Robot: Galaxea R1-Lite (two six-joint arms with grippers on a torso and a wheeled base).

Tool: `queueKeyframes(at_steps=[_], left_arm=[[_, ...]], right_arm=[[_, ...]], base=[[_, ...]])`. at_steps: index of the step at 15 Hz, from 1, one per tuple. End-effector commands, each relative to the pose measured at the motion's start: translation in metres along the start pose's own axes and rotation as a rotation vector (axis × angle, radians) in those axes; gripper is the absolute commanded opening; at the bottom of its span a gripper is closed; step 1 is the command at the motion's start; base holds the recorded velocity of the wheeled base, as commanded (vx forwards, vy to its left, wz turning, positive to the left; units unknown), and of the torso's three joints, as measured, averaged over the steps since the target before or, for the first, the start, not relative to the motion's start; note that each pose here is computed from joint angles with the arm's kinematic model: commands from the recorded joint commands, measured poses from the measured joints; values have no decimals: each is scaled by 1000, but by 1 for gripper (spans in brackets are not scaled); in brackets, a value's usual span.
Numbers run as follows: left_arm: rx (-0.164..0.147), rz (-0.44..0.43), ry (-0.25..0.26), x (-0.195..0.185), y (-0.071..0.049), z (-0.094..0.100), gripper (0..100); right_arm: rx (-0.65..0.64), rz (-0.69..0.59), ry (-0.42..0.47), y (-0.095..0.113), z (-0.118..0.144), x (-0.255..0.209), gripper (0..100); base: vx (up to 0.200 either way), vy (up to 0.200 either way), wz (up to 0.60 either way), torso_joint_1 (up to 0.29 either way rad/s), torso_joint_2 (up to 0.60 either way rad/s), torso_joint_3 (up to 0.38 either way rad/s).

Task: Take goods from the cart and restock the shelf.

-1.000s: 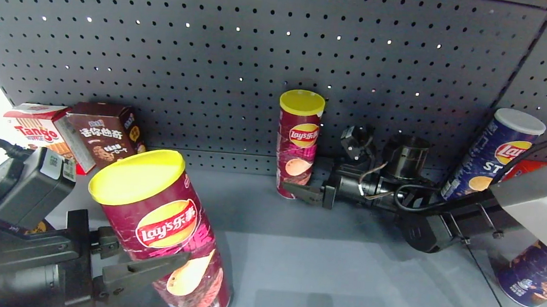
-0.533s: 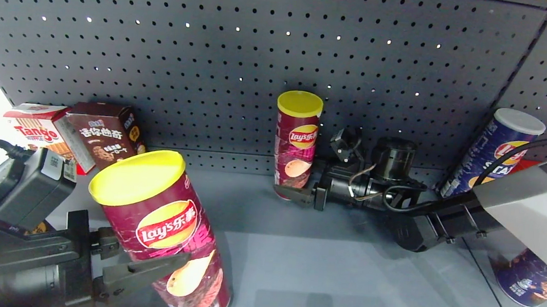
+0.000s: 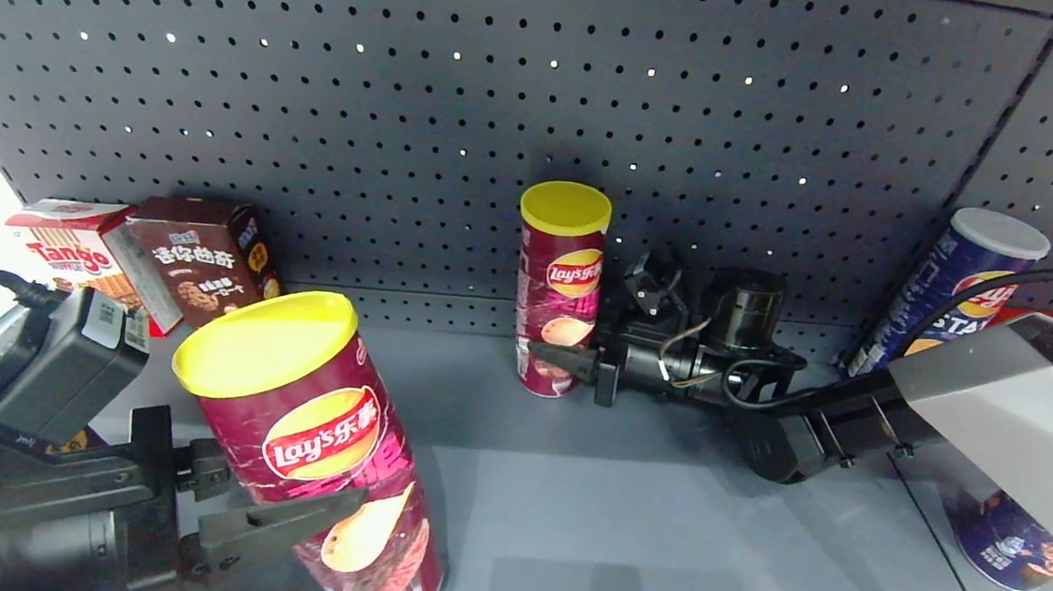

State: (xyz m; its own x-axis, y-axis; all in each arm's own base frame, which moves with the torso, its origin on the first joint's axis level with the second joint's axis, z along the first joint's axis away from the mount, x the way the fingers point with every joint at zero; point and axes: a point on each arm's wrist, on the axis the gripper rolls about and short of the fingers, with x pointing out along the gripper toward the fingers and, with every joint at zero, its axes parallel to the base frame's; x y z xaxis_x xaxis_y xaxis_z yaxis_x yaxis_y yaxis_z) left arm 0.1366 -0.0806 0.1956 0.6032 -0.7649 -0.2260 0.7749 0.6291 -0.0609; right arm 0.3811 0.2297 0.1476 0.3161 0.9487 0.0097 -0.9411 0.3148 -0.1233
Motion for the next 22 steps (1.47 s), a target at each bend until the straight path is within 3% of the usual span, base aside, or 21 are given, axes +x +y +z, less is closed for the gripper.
queueKeyframes(at_steps=[1, 5, 9, 13, 22], left_arm=[[0, 0, -1, 0, 0, 0, 0], [-2, 0, 3, -1, 0, -2, 0], [2, 3, -2, -1, 0, -1, 0], [9, 8, -16, -4, -2, 1, 0], [21, 20, -44, -5, -1, 10, 0]], right_arm=[[-1, 7, -1, 2, 0, 2, 0], [4, 8, 4, 7, 1, -3, 0], [-2, -5, 2, 27, 25, -25, 0], [-11, -34, -6, 66, 46, -48, 0], [-2, -87, 0, 148, 41, -97, 0]], base=[[0, 0, 0, 0, 0, 0], [0, 0, 0, 0, 0, 0], [0, 0, 0, 0, 0, 0], [0, 0, 0, 0, 0, 0], [0, 0, 0, 0, 0, 0]])
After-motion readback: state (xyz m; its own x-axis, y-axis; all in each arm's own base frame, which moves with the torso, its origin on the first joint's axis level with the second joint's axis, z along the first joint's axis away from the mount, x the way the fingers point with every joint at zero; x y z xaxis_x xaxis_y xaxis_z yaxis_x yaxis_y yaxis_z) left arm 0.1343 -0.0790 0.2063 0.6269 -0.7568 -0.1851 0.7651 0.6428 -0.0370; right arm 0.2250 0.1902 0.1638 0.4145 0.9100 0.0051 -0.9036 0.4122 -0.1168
